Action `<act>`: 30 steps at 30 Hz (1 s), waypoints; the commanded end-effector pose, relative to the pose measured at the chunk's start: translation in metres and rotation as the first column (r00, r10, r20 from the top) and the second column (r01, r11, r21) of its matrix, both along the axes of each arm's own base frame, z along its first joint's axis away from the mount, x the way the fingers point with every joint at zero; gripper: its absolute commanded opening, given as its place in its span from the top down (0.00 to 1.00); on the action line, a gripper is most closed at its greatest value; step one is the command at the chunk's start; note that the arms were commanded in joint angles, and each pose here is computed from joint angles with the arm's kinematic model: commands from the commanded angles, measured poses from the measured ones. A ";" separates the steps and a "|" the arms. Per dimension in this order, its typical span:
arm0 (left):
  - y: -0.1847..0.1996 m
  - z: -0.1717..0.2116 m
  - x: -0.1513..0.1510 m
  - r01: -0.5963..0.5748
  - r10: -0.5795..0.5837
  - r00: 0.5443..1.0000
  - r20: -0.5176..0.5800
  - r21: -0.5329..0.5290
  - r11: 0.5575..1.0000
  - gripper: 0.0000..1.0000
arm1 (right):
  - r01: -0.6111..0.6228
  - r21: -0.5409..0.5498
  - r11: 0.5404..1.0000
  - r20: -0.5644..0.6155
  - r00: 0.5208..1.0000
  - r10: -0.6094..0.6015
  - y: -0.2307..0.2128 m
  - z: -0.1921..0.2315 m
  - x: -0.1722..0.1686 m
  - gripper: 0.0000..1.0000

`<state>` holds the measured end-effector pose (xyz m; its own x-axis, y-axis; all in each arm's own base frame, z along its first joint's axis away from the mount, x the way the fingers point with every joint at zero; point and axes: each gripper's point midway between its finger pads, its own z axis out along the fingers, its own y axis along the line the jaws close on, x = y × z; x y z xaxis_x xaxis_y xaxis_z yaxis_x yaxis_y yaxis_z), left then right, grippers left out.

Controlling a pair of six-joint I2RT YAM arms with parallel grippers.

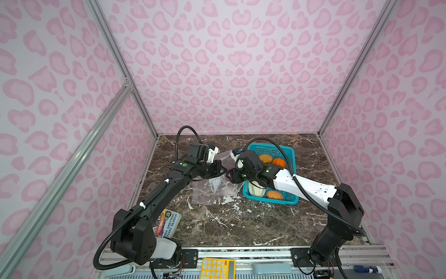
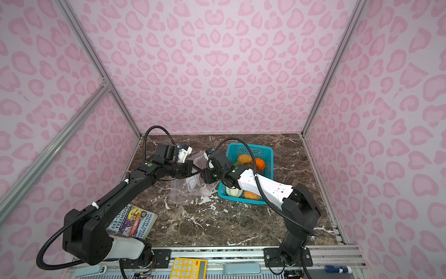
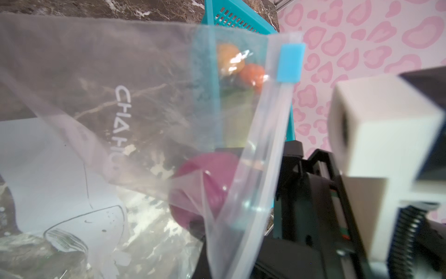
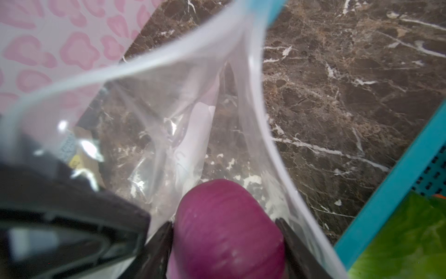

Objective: Place the food in the zip-top bag and seal the zipper
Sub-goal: 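Carry the red onion over the open bag with the right gripper, then open the right gripper to drop the onion into the bag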

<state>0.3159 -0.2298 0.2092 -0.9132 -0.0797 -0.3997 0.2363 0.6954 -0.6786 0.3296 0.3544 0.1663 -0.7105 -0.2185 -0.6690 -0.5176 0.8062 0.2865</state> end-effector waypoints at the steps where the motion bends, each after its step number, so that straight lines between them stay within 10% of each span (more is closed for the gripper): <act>1: -0.003 0.012 0.002 0.011 -0.010 0.999 0.037 -0.025 1.000 0.97 | 0.053 -0.089 0.995 0.018 0.998 -0.052 -0.013 -0.016 0.009 0.66; 17: 0.001 0.004 0.006 -0.018 0.018 0.999 0.026 0.002 1.000 0.97 | 0.045 -0.082 0.996 -0.004 0.999 -0.045 -0.010 -0.027 0.006 0.24; 30: 0.002 0.003 0.007 -0.024 0.024 0.999 0.023 0.008 1.000 0.97 | 0.043 0.057 0.997 0.072 0.996 -0.047 -0.018 0.036 0.004 0.18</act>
<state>0.3189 -0.2266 0.2074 -0.9095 -0.0904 -0.4059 0.2266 0.7108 -0.6659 0.3311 0.3399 0.1913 -0.6831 -0.1751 -0.7090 -0.5038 0.8158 0.2839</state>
